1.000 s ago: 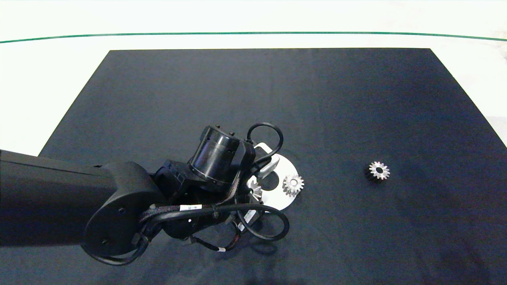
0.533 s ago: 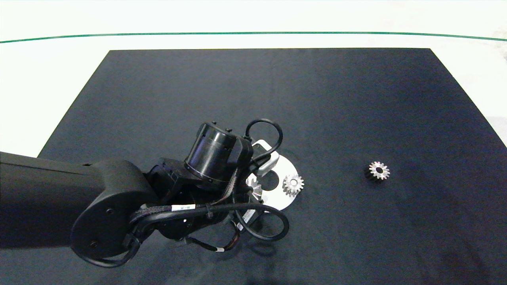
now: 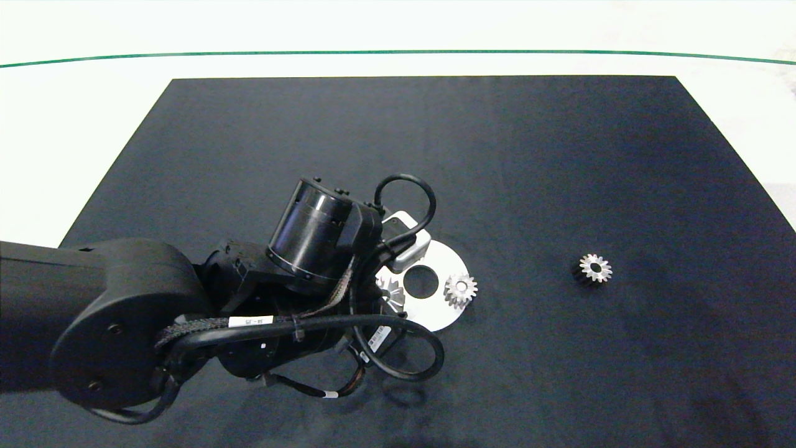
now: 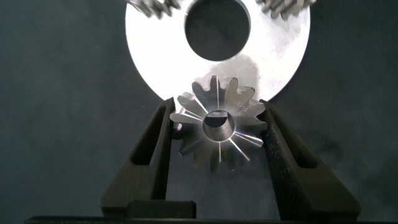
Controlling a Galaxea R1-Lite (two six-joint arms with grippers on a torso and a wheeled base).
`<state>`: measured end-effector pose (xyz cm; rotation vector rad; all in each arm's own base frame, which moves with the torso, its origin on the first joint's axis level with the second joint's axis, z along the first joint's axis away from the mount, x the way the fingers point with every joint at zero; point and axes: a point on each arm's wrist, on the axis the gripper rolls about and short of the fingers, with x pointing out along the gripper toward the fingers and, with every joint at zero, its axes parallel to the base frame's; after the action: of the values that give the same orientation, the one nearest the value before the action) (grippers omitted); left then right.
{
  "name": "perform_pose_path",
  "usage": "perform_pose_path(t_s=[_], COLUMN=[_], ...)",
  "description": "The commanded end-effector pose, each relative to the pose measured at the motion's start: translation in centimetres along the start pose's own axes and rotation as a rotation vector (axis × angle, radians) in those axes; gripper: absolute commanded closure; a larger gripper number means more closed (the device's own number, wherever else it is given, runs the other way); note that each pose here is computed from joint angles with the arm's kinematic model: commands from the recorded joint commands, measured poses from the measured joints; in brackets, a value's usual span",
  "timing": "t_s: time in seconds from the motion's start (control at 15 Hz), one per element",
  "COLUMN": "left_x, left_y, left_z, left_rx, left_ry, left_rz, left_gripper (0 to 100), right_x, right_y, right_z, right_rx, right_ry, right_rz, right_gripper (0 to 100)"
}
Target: Remove an incorrectly installed larger gear and replace it with the correct smaller gear
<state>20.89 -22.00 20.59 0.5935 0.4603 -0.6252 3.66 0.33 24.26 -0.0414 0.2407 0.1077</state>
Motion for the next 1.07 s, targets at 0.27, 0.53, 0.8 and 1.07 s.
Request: perform_pose_path(t_s=[0.27,0.53,0.8,1.07], left_x=[-2.5,-3.1,-2.8,-2.1], left_y=[3.3,5.9,6.5,6.2], left_z=[-1.1,-3.5,-5.0,-6.3], left_rx=[-0.057,-0.118,-0.148,-0.155], left_ry=[0.006,0.057,0.094,0.124], left_rz=[0.084,0.157,0.15,0.144], left_gripper=[75,75,75,75], right_x=[-0.1,-0.2,-0.5,-0.7], right_y=[0.0,0.0,0.0,0.0], right_z=[-0.1,-0.1,-0.2,-0.5], right_rx=[-0.001,-0.008,-0.014,-0.013], right_ry=[0.0,-0.001,-0.007,0.008], right_rz=[-0.001,-0.007,-0.01,-0.011], right_gripper=[0,0,0,0])
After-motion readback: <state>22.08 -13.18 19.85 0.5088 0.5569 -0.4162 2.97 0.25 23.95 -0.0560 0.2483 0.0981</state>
